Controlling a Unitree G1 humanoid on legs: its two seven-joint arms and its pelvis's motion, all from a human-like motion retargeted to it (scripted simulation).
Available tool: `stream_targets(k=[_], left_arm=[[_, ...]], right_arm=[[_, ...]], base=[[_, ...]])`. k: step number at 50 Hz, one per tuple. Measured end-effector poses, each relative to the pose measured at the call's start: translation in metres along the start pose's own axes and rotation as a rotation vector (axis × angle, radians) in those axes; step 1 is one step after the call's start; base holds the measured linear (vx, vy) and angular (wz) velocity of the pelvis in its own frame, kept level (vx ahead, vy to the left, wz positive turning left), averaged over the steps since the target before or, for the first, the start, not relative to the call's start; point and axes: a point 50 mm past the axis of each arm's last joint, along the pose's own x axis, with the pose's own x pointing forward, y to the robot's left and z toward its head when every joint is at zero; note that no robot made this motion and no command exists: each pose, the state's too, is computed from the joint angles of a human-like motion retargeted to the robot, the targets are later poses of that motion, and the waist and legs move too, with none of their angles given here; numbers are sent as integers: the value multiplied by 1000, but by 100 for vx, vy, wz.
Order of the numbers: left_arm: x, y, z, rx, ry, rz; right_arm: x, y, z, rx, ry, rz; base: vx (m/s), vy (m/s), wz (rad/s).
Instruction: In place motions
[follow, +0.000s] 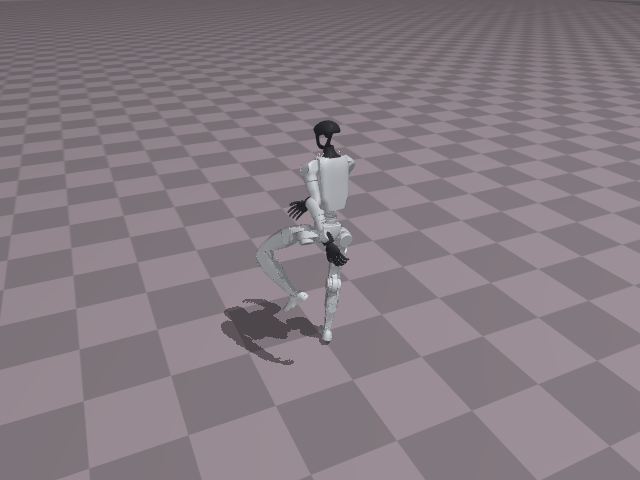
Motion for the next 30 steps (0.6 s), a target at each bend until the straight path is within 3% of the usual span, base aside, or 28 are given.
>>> stream_targets(k=[3, 5, 10, 13, 17, 20, 22, 25, 27, 30], left_arm=[[1, 9, -44, -103, 121, -12], [-1, 20, -71, -173, 183, 34], [-5, 40, -46, -276, 75, 116], [-8, 37, -4, -198, -23, 48], [-13, 24, 45, -27, -142, -10], [-25, 15, 92, 134, -251, 92], [-50, -8, 157, 320, -455, 148], [-159, -62, 283, 752, -993, 172], [-262, -90, 332, 996, -1291, 228], [-372, -113, 347, 1030, -1671, 390]], right_arm=[[-15, -34, 117, -181, -450, -106], [-34, -53, 156, -291, -606, -218], [-48, -68, 165, -378, -683, -399], [-28, -42, 112, -288, -556, -308], [-25, 19, -41, -177, -91, -42], [-88, 69, -177, -33, 364, 137], [-151, 88, -247, 36, 685, 166], [-239, 100, -302, 224, 1183, 33], [-289, 113, -313, 559, 1418, -57], [-340, 138, -318, 1045, 1551, -311]], base=[[0, -10, -86], [32, 9, -30], [11, 9, 78], [12, 31, 130], [39, 40, 83], [39, 26, 117], [3, 28, 180], [-45, 38, 142], [-54, 44, 71], [-26, 31, 139]])
